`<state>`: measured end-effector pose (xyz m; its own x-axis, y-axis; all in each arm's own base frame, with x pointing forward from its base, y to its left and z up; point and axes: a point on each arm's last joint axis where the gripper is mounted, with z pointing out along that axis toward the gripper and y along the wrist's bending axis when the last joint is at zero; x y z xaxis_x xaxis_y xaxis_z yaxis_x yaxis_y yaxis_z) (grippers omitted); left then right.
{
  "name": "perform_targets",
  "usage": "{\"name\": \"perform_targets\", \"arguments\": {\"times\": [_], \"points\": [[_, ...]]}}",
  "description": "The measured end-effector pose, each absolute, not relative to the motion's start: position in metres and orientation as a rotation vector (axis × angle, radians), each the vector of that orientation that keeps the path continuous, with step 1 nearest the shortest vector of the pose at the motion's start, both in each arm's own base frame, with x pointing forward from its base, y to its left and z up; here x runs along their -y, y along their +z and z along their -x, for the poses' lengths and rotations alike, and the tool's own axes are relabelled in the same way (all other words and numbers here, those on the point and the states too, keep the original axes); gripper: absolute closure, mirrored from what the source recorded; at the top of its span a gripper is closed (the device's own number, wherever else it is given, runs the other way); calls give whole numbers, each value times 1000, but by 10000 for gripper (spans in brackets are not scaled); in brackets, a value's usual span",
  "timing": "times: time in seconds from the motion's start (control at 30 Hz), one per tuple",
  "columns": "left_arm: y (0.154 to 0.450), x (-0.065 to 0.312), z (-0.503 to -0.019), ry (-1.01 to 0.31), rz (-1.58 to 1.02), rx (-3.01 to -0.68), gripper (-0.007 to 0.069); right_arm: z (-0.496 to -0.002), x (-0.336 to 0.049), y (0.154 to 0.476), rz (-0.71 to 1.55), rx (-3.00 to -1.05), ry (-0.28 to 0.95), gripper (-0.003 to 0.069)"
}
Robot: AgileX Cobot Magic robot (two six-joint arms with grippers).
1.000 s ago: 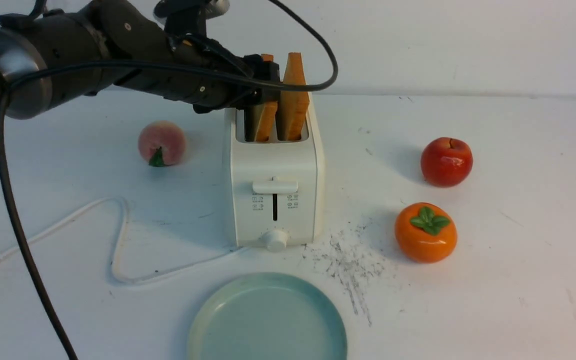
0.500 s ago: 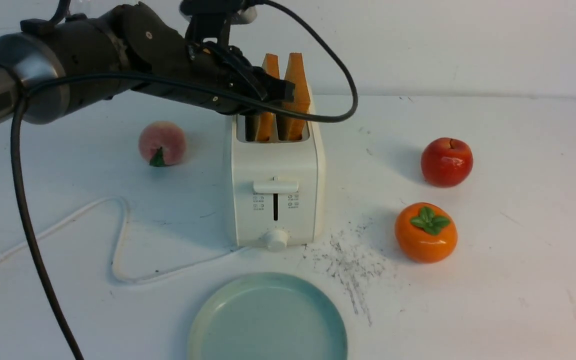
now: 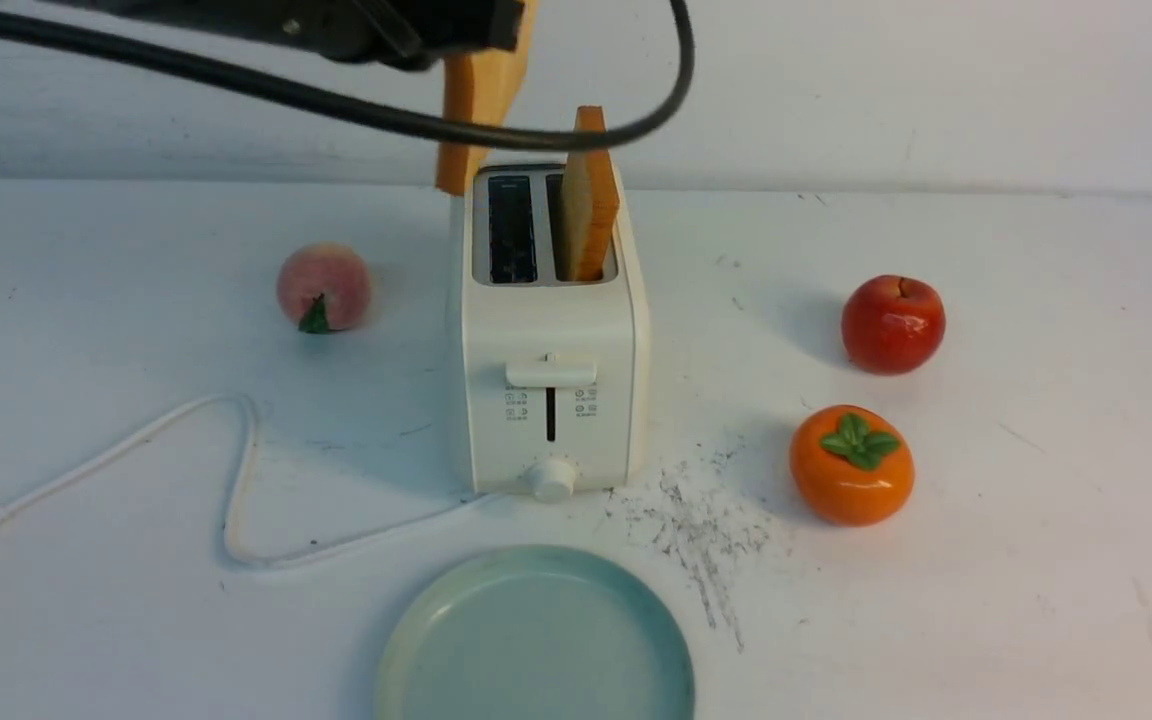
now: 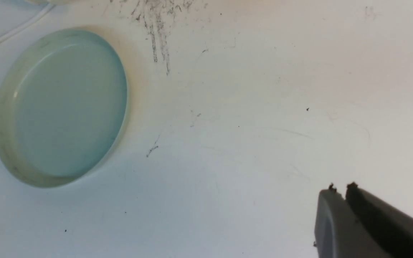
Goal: Take toasted bread from bread machine on white table place on plate.
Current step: 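Place the slice of bread on the plate with the left gripper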
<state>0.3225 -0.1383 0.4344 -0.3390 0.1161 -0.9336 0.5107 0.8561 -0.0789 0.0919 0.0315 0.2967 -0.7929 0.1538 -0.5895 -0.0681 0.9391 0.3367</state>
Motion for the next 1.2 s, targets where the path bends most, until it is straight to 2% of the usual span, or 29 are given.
{"name": "perform_targets", "arguments": {"times": [0.03, 0.17, 0.4, 0.53, 0.77, 0.93, 1.07, 1.2], "points": [[450, 132, -303, -435, -490, -1881, 590, -92, -31, 297, -60, -2446, 454, 608], [467, 123, -271, -456, -520, -1911, 590, -92, -31, 297, -60, -2446, 454, 603], [455, 114, -246, -420, -603, -2151, 590, -92, -31, 297, -60, -2446, 454, 594], [427, 112, -246, -404, -583, -2304, 590, -92, -31, 297, -61, -2445, 454, 594], [352, 112, -243, -443, -505, -2544, 590, -92, -31, 297, -61, -2445, 454, 591], [332, 119, -232, -619, -454, -2591, 590, -92, -31, 297, -60, -2445, 454, 586], [334, 130, -227, -813, -490, -2561, 590, -92, -31, 297, -60, -2445, 454, 584], [335, 137, -224, -927, -555, -2537, 590, -92, -32, 297, -60, -2444, 457, 579]]}}
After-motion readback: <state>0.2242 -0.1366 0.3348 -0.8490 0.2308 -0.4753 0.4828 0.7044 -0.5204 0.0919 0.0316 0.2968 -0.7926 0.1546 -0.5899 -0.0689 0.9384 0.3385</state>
